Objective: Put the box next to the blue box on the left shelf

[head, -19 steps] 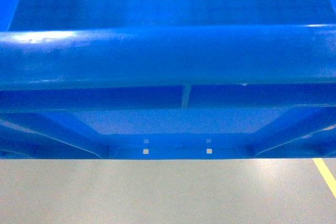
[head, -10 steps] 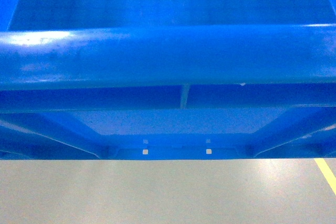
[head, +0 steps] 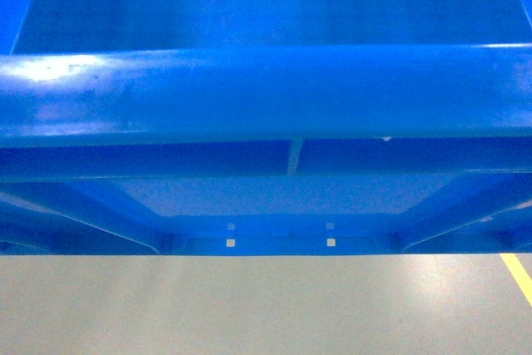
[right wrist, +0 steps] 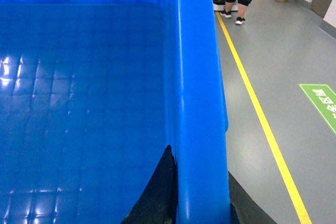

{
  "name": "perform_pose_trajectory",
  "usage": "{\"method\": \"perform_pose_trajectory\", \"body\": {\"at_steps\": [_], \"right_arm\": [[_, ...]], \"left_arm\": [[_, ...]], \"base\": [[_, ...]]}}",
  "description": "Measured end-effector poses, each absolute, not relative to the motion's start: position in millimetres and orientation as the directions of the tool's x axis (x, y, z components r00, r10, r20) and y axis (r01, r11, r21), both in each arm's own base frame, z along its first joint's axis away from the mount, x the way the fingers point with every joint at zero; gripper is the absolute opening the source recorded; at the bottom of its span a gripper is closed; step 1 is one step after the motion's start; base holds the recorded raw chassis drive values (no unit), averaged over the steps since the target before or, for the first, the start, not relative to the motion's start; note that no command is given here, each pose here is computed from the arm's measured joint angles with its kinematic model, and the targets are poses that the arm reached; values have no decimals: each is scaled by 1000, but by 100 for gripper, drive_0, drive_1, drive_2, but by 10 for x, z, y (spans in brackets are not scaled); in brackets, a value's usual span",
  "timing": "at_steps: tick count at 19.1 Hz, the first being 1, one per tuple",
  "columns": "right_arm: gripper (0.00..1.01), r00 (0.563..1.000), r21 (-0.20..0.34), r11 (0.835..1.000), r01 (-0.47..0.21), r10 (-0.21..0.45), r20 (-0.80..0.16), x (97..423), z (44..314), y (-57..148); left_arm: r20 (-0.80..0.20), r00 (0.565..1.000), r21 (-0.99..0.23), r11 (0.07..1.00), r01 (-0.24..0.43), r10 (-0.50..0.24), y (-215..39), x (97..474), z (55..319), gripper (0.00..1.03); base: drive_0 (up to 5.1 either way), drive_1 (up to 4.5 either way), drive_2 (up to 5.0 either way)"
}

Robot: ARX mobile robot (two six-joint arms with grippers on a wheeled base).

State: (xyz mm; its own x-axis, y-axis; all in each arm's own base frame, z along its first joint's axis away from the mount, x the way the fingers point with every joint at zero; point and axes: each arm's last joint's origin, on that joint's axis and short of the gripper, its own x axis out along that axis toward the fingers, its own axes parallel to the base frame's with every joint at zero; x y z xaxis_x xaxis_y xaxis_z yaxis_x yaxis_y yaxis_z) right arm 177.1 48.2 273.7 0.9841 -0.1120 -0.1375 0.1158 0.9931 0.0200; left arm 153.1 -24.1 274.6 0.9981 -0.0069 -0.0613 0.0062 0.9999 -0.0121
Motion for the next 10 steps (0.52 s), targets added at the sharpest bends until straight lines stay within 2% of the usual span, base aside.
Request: {"method": "perform_pose_trajectory", "body": {"at_steps": [10], "right_arm": [[9,984,20,993,116,-112,-139,1771,2735,483]], "left_arm": [[-62,998,-12,1000,6,-7,-241,1531,2746,7]], "base": [[0,400,-400]]}}
